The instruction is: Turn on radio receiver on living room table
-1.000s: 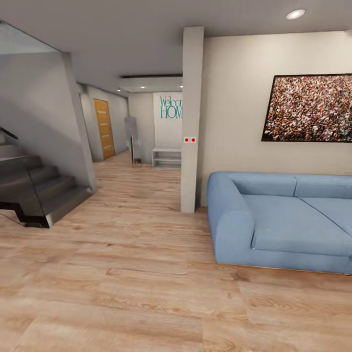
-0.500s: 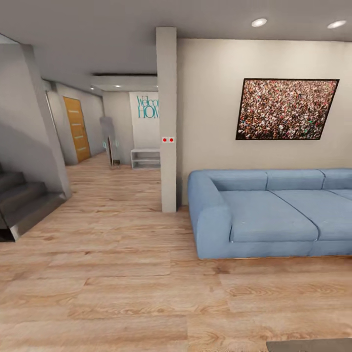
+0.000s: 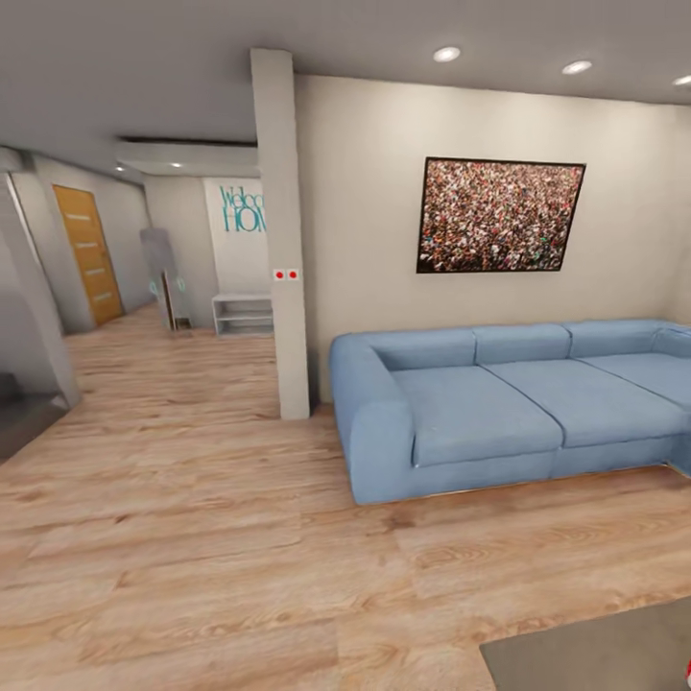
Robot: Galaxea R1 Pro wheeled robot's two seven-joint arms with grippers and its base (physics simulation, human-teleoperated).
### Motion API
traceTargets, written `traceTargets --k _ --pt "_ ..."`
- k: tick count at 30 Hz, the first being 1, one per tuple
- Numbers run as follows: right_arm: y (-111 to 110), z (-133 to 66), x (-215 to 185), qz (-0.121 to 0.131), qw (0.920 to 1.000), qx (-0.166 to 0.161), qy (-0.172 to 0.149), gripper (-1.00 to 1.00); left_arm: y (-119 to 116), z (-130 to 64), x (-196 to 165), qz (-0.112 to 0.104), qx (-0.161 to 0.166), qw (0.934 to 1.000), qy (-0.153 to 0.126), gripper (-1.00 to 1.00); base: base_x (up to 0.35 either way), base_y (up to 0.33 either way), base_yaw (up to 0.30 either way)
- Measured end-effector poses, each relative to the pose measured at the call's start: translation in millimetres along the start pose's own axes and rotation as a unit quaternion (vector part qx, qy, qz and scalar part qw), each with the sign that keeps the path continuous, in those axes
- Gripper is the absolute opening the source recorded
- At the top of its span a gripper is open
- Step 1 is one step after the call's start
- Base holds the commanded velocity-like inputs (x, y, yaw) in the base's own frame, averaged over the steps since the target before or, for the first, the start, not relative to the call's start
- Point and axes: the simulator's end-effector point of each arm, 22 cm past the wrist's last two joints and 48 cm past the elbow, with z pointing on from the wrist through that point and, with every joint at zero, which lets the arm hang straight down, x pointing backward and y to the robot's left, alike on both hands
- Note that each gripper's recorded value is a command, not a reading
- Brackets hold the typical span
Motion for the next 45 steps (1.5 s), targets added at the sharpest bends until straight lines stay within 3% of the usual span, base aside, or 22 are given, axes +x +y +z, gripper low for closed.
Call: traceTargets --k 45 --pt "-0.7 -0.3 7.8 -0.004 0.9999 0.0 0.01 1.0 0.2 -0.5 8.1 0.0 0.0 0.9999 0.01 1.0 0.0 0.0 -0.274"
